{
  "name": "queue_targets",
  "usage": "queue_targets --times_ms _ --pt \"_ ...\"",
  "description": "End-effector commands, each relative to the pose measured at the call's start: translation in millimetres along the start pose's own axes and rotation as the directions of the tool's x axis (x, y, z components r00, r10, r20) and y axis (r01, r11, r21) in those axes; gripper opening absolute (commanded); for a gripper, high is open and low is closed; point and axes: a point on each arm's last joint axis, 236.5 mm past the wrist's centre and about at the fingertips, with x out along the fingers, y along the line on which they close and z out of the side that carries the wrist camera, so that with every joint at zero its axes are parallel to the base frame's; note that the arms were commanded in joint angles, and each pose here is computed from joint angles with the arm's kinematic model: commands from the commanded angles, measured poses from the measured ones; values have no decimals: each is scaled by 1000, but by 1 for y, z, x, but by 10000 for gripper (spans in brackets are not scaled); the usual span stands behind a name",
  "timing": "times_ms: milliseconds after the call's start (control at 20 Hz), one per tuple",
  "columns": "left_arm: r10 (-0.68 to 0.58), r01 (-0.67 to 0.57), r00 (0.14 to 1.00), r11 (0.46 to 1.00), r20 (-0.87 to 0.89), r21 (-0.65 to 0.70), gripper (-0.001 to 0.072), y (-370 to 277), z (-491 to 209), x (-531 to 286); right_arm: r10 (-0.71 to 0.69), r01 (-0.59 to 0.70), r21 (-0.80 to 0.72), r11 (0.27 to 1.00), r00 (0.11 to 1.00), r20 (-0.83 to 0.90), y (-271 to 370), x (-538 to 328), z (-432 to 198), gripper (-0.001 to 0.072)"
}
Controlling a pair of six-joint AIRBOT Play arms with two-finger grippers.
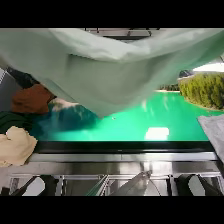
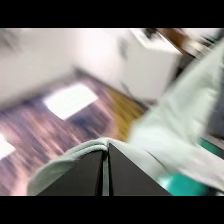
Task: Fold the shirts.
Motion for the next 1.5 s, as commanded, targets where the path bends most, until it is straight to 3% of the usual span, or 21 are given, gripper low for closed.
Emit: queue_targets --times_ms 0,200,300,400,500,650,850,950,1150,1450 --pt "231 -288 948 917 220 276 24 -76 75 -28 -10 46 -205 978 985 172 84 -6 32 20" --pt "204 -296 942 878 266 376 24 -94 106 -24 6 49 -285 957 982 187 111 -3 33 19" --pt "374 -421 905 849 201 319 24 -37 97 -32 -124 151 -255 955 985 118 73 -1 18 20" --pt "326 -339 941 904 93 260 24 2 67 -15 -295 288 -183 940 955 -12 10 -6 -10 19" --pt "259 -251 966 952 -21 176 24 53 20 15 -335 325 -95 941 935 -119 -40 -6 -42 20" --pt "281 -274 917 959 -283 66 24 141 -83 58 -372 403 43 914 876 -307 -119 -6 -114 19" --pt "169 -234 833 971 -527 -57 24 217 -213 129 -409 527 139 838 777 -479 -231 2 -224 19" --pt "115 -246 794 959 -596 -143 24 251 -273 156 -444 585 163 794 743 -501 -284 4 -268 19" --pt "91 -319 753 917 -652 -240 24 297 -372 183 -461 607 297 737 773 -436 -362 -1 -313 19" --pt "185 -390 765 896 -617 -214 24 336 -402 196 -487 611 335 717 783 -387 -431 6 -331 19"
